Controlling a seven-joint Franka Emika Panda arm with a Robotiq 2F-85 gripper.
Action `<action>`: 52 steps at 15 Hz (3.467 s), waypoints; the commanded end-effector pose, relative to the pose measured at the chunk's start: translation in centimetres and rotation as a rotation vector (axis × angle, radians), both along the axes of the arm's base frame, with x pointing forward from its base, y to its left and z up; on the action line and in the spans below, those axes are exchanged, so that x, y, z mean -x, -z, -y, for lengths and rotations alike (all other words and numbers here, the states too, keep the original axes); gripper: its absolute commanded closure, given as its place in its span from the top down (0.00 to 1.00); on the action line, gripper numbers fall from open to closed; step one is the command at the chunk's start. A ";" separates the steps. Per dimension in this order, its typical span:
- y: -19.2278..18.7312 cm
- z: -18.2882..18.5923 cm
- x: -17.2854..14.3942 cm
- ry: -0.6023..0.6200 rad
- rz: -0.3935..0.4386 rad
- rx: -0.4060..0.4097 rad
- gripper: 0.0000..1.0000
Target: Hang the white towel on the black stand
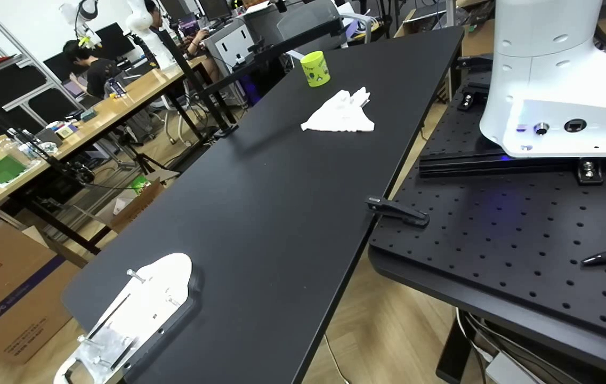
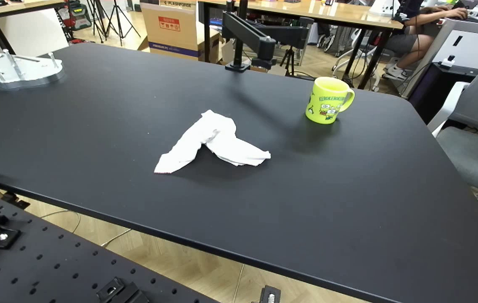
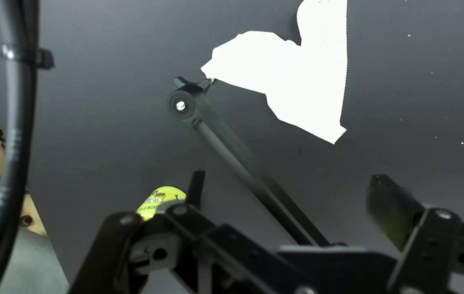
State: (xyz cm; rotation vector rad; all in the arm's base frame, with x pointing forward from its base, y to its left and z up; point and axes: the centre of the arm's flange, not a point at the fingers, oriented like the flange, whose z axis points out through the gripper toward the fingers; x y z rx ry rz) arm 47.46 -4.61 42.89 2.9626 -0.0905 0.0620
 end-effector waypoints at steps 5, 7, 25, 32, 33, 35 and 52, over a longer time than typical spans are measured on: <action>3.0 -3.4 1.8 -0.021 0.045 0.048 1.00; 5.7 -4.3 2.1 0.008 0.108 0.037 1.00; 25.4 0.1 9.1 0.409 0.115 -0.045 1.00; 27.4 1.2 7.1 0.396 0.126 -0.062 1.00; 27.4 1.2 6.8 0.387 0.133 -0.063 1.00; 27.4 1.4 6.0 0.371 0.144 -0.056 1.00; 20.2 -4.5 5.0 0.261 0.105 0.017 0.01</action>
